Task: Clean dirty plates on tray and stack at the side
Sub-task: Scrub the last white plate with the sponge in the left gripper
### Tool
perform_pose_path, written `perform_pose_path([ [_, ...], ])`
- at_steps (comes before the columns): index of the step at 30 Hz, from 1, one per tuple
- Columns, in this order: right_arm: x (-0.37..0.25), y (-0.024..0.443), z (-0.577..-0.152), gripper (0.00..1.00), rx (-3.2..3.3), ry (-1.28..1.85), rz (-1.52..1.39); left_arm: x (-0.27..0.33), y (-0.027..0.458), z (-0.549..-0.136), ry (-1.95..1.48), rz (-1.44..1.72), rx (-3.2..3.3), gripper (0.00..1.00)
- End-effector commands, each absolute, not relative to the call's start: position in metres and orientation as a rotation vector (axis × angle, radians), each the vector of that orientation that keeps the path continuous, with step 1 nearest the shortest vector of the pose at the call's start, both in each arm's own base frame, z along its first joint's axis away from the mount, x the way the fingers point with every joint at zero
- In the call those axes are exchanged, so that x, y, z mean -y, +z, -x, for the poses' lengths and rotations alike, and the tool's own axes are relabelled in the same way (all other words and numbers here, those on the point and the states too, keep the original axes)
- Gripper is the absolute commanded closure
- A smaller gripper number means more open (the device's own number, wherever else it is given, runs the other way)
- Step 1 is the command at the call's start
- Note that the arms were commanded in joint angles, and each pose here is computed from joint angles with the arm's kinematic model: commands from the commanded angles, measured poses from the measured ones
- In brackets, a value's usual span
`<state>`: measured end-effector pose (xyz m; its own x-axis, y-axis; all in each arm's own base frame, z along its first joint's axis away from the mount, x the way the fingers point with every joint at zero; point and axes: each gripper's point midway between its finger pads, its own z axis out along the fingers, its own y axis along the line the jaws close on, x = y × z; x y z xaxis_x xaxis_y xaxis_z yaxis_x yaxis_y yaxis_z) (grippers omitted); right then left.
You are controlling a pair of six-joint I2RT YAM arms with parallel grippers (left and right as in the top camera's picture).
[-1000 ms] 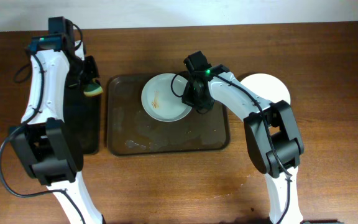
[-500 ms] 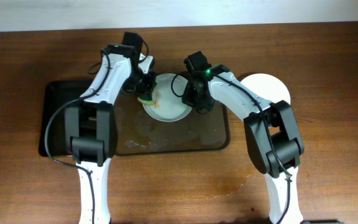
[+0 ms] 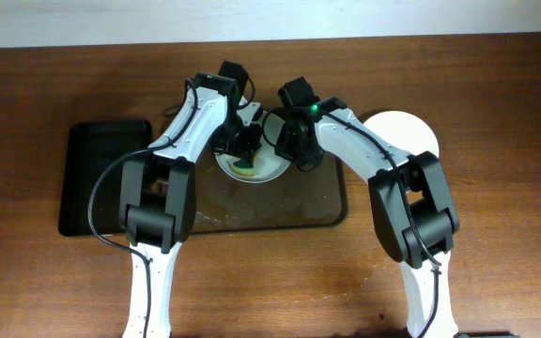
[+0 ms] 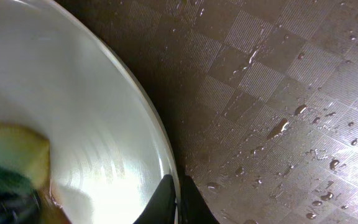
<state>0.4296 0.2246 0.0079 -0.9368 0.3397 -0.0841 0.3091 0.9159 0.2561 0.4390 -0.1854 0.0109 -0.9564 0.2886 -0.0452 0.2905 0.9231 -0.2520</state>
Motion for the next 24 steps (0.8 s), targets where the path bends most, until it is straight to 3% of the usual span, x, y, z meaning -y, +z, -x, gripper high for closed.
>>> perform_pose_path([
  [1, -0.222, -0.011, -0.423, 0.96, -2.983, 0.302, -0.505, 0.156, -0.008, -0.476, -0.175, -0.324, -3.006, 0.99],
  [5, -0.222, -0.011, -0.424, 0.96, -2.981, 0.304, -0.504, 0.115, -0.008, -0.504, 0.03, -0.224, -2.928, 1.0],
  [11, -0.232, -0.011, -0.42, 0.96, -3.023, 0.455, -0.455, 0.1, -0.014, -0.45, 0.109, -0.184, -3.155, 0.99],
  [13, -0.245, -0.015, -0.42, 0.96, -3.015, 0.651, -0.388, 0.111, -0.02, -0.451, -0.061, -0.299, -3.157, 1.0],
  [17, -0.244, -0.024, -0.419, 0.96, -2.996, 0.806, -0.417, 0.15, -0.042, -0.422, -0.736, -0.354, -3.218, 1.0],
  [20, -0.244, -0.024, -0.421, 0.96, -2.988, 0.808, -0.414, 0.156, -0.049, -0.404, -0.874, -0.297, -3.284, 1.0],
  [24, -0.245, -0.024, -0.422, 0.96, -2.982, 0.809, -0.408, 0.175, -0.038, -0.432, -0.954, -0.32, -3.142, 1.0],
])
